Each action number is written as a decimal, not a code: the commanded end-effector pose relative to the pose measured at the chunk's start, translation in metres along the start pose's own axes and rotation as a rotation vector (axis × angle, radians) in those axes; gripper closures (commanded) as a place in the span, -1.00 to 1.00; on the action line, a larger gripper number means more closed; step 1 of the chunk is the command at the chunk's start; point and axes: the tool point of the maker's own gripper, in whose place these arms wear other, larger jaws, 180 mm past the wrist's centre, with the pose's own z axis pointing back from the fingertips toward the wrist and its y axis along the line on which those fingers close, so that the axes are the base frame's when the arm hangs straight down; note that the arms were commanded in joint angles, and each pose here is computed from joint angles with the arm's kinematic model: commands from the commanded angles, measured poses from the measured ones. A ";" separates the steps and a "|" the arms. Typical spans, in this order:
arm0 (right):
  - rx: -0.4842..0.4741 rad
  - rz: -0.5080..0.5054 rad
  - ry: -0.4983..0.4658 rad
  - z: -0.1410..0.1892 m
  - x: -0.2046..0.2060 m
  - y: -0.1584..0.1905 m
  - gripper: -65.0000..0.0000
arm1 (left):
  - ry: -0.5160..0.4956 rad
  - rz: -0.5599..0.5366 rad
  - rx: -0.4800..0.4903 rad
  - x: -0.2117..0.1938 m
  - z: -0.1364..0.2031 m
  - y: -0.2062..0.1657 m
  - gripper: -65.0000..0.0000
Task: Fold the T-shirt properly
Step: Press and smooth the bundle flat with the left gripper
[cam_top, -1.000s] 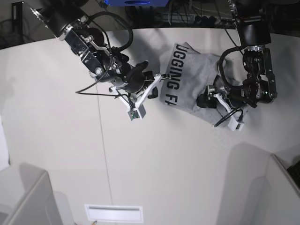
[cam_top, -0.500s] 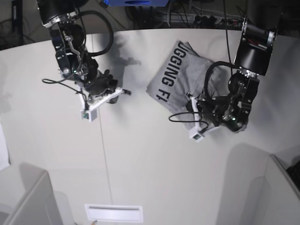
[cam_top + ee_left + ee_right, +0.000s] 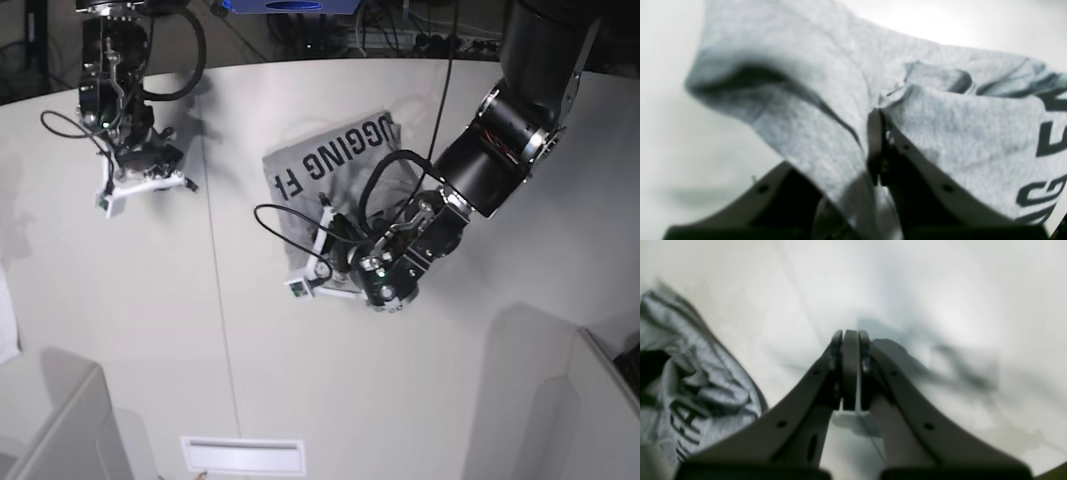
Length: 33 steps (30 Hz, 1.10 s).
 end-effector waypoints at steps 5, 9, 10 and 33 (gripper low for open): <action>-0.006 -0.040 -0.052 0.005 0.004 -0.008 1.00 | -0.052 -0.112 -0.003 0.035 0.004 -0.009 1.00; -0.013 -0.039 -0.067 0.006 0.001 -0.011 1.00 | -0.027 -0.194 0.005 0.042 0.004 -0.015 1.00; -0.014 -0.039 -0.064 0.006 0.001 -0.011 1.00 | -0.032 -0.209 0.003 0.047 0.004 -0.018 1.00; -0.002 -0.059 -0.055 0.004 -0.004 -0.005 1.00 | -0.114 -0.405 -0.005 0.077 0.003 -0.039 1.00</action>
